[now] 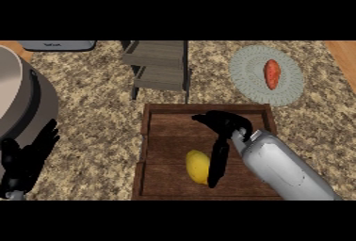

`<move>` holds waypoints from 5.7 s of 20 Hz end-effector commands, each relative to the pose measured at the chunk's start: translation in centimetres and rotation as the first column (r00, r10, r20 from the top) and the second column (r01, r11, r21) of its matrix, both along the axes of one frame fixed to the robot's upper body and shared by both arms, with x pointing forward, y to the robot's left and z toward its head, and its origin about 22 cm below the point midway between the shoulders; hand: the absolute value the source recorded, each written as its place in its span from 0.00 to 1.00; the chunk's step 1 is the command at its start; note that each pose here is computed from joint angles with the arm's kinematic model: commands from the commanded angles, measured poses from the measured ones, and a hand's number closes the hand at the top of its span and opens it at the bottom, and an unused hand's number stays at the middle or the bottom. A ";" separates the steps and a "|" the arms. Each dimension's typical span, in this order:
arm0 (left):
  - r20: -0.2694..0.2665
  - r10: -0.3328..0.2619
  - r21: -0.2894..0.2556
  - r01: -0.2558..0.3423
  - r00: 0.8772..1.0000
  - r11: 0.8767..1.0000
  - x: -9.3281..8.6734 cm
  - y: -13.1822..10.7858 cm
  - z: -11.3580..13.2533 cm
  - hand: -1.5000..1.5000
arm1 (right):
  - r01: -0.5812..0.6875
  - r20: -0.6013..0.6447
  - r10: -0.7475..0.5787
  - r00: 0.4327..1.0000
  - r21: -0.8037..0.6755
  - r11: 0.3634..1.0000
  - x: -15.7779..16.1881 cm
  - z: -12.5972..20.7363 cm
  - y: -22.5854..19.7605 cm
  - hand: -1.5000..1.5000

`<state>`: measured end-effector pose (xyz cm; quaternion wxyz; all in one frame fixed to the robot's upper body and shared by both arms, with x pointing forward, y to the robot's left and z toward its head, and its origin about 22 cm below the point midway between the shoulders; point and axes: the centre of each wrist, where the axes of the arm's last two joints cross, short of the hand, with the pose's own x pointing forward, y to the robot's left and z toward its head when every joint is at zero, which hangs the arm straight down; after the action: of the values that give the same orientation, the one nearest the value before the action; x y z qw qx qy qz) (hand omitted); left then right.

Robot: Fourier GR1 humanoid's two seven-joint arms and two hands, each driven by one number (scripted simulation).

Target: Pick the lemon from the tray and place it in the tiered basket

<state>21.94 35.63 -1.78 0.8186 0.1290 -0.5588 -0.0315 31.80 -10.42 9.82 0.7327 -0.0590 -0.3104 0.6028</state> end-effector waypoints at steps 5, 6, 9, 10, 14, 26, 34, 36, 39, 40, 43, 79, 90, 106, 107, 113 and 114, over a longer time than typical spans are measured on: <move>0.015 0.002 0.002 -0.002 1.000 1.000 -0.2 0.1 0.3 0.50 | 0.035 -0.060 -0.041 0.997 -0.100 0.994 0.2 -2.0 0.9 0.00; 0.005 0.006 0.000 -0.006 1.000 1.000 -1.8 0.5 -2.0 0.50 | 0.027 -0.056 -0.033 0.998 -0.112 0.993 -0.8 -2.4 0.7 0.00; 0.009 -0.014 0.003 0.014 1.000 1.000 -0.8 0.2 -0.4 0.50 | 0.037 -0.039 -0.041 0.998 -0.113 0.993 -0.4 -4.2 1.5 0.00; 0.015 -0.003 0.006 0.003 1.000 1.000 -0.2 0.8 0.0 0.50 | 0.030 -0.046 -0.034 0.998 -0.088 0.996 0.4 -5.8 1.5 0.00; 0.009 -0.005 -0.003 0.005 1.000 1.000 -0.3 -0.4 -1.7 0.50 | 0.013 -0.066 -0.020 0.998 -0.108 0.994 -0.1 -6.0 1.4 0.00; 0.008 -0.008 -0.010 0.008 1.000 1.000 -0.2 -1.6 -0.7 0.50 | -0.022 0.065 0.020 0.998 0.039 0.999 -2.4 -6.1 2.1 1.00; 0.008 0.012 0.004 -0.012 1.000 1.000 0.1 -1.5 -2.0 0.50 | 0.085 0.182 -0.091 0.979 0.042 0.995 -2.3 -1.8 0.5 1.00; 0.007 -0.002 0.011 0.002 1.000 1.000 0.0 0.5 -0.2 0.50 | 0.136 0.287 -0.144 0.947 0.051 0.989 -3.2 1.8 6.6 1.00; -0.006 -0.062 0.005 0.062 0.998 0.998 0.7 -0.8 -0.2 0.50 | 0.167 0.524 -0.160 0.837 0.034 0.985 -4.1 5.2 9.8 1.00; -0.012 -0.063 0.020 0.063 0.998 0.998 0.8 0.0 0.3 0.50 | 0.178 0.576 -0.162 0.801 0.029 0.984 -4.0 6.0 10.3 1.00; -0.033 -0.091 0.008 0.091 0.995 0.996 0.8 -1.3 -0.4 0.50 | 0.224 0.706 -0.176 0.686 0.025 0.974 -3.9 8.8 11.9 1.00; 0.038 -0.127 0.001 0.127 0.991 0.992 3.3 -3.7 0.4 0.50 | 0.435 0.829 -0.558 -0.031 0.514 0.739 3.4 28.3 17.8 1.00; 0.062 -0.104 0.021 0.102 0.993 0.995 4.1 -3.0 1.8 0.50 | 0.424 0.788 -0.615 -0.029 0.566 0.707 6.5 28.8 16.3 1.00; 0.036 -0.096 0.007 0.096 0.995 0.995 3.4 -2.0 0.9 0.50 | 0.546 0.977 0.155 0.148 -0.212 0.811 8.6 30.3 14.2 1.00; 0.039 -0.109 0.011 0.108 0.993 0.994 3.3 -2.3 1.4 0.50 | 0.542 0.975 0.153 0.160 -0.216 0.812 8.5 31.8 13.3 1.00; 0.048 -0.090 0.022 0.089 0.995 0.996 2.4 -2.5 -0.1 0.50 | 0.543 0.943 0.146 0.299 -0.294 0.787 9.4 30.7 12.7 1.00; 0.026 -0.095 0.015 0.095 0.995 0.995 2.9 -1.9 1.1 0.50 | 0.567 0.940 0.100 0.326 -0.279 0.775 9.5 30.3 12.8 1.00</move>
<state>24.98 33.34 -0.85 0.8039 0.1070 -0.5807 -0.0716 40.87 2.79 40.53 0.4167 -0.6614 -0.4829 0.3946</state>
